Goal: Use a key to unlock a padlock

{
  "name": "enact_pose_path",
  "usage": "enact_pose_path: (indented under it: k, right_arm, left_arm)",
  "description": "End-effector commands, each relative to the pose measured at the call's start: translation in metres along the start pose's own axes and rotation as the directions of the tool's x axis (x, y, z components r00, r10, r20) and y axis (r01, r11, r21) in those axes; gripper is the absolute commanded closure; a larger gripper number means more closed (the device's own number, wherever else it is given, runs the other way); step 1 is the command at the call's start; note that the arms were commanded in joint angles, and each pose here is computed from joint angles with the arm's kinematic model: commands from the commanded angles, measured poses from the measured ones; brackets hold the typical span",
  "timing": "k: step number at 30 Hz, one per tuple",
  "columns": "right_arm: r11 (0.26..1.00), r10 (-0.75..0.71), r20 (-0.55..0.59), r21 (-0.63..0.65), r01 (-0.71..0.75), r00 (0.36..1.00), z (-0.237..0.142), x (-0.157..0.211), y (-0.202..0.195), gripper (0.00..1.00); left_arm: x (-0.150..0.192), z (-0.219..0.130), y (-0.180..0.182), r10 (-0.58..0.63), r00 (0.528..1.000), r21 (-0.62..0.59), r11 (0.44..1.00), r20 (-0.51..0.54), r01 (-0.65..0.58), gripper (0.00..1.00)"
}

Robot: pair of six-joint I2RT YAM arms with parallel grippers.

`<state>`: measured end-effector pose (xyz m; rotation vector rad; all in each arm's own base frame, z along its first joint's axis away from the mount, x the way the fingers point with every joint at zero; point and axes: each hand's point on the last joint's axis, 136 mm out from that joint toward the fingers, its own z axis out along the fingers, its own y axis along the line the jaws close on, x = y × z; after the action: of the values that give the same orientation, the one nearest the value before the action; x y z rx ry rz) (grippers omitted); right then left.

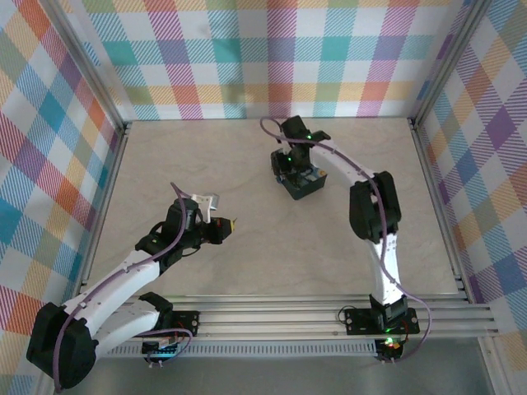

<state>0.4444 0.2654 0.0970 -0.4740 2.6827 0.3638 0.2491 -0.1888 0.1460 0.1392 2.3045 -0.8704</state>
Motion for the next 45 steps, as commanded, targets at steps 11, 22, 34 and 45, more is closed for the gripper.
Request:
enact_pose_path:
  k: [11, 22, 34, 45]
  right_arm:
    - [0.973, -0.215, -0.202, -0.126, 0.192, 0.956, -0.045, 0.160, 0.007, 0.65]
    - [0.998, 0.050, -0.009, 0.043, -0.049, 0.999, -0.097, 0.166, -0.007, 0.40]
    - [0.959, 0.179, 0.356, 0.144, -0.243, 0.917, -0.091, 0.186, -0.001, 0.38]
    - [0.956, 0.174, 0.396, 0.150, -0.250, 0.902, -0.048, 0.200, -0.012, 0.37]
  left_arm:
    - [0.003, -0.009, -0.007, 0.014, 1.000, 0.044, 0.999, -0.009, -0.014, 1.00]
    - [0.011, -0.019, -0.012, 0.026, 1.000, 0.069, 0.997, -0.017, -0.025, 1.00]
    - [0.018, -0.017, -0.014, 0.026, 0.998, 0.090, 0.996, -0.051, -0.021, 1.00]
    - [0.023, -0.009, -0.008, 0.001, 0.999, 0.093, 0.996, -0.042, 0.003, 1.00]
